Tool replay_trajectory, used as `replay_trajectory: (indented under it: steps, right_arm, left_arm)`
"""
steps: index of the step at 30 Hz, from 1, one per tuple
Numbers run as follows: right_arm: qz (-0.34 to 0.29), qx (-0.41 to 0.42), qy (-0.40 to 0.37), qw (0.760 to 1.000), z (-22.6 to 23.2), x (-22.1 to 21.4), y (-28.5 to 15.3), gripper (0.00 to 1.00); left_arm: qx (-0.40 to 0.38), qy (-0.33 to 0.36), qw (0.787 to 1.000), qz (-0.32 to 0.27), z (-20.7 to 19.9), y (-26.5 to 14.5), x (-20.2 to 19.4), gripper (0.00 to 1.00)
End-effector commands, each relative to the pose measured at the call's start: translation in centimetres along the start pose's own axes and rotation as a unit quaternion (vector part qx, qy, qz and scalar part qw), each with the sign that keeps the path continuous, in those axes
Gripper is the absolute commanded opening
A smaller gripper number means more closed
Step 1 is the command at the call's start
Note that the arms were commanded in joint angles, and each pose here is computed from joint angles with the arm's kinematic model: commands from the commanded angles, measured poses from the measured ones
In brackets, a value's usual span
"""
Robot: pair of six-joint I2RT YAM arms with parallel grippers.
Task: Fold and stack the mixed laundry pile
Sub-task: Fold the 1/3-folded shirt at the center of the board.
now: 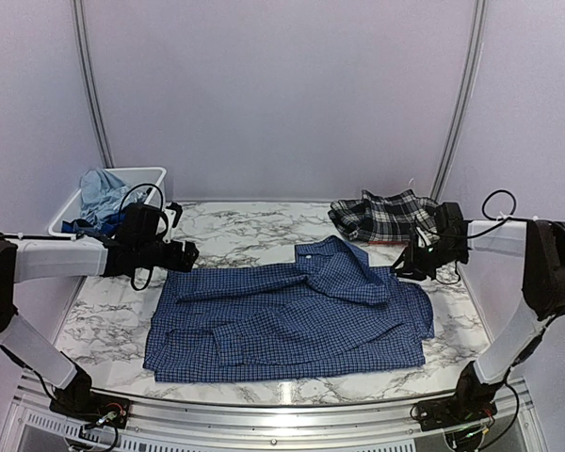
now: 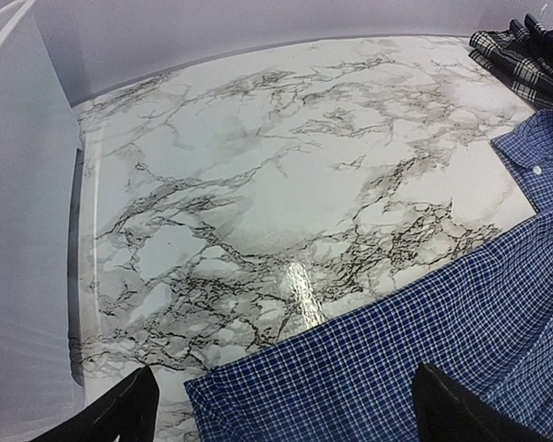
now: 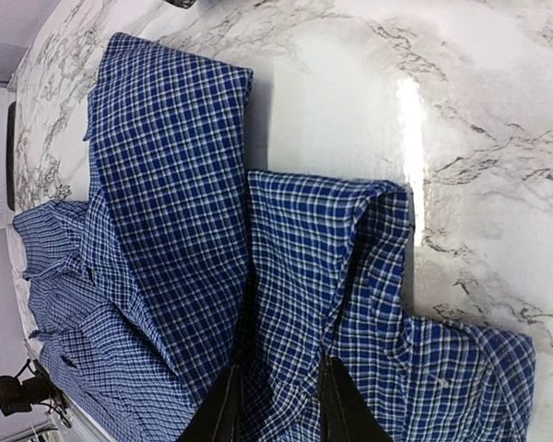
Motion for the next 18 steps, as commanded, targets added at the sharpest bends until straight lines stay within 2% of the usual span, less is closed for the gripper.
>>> replay_trajectory:
  steps: [1,9,13,18]
  right_arm:
    - [-0.001,-0.002,0.0,1.0,-0.2,0.4,1.4,0.25]
    - [0.026,-0.017,-0.008,0.999,-0.4,-0.5,3.7,0.24]
    - [0.025,-0.043,-0.002,0.999,-0.9,-1.0,3.7,0.33]
    - [0.024,-0.056,0.001,0.998,-0.9,-2.0,3.3,0.35]
  left_arm:
    - [0.006,-0.011,1.0,0.022,0.2,0.7,-0.9,0.99]
    - [0.016,-0.003,1.0,0.026,0.5,1.1,-1.2,0.99]
    - [0.023,0.004,0.999,0.029,0.7,1.1,-1.3,0.99]
    - [0.025,0.012,0.999,0.027,0.7,1.1,-1.2,0.99]
Point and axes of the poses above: each gripper's point midway between its finger pads, its own y axis out along the fingers, its own z axis along the line the jaws close on, x = y × z, the point moved 3 cm from there along -y, back along the fingers, and after that the axes turned 1 degree about -y, right-handed, at the moved point
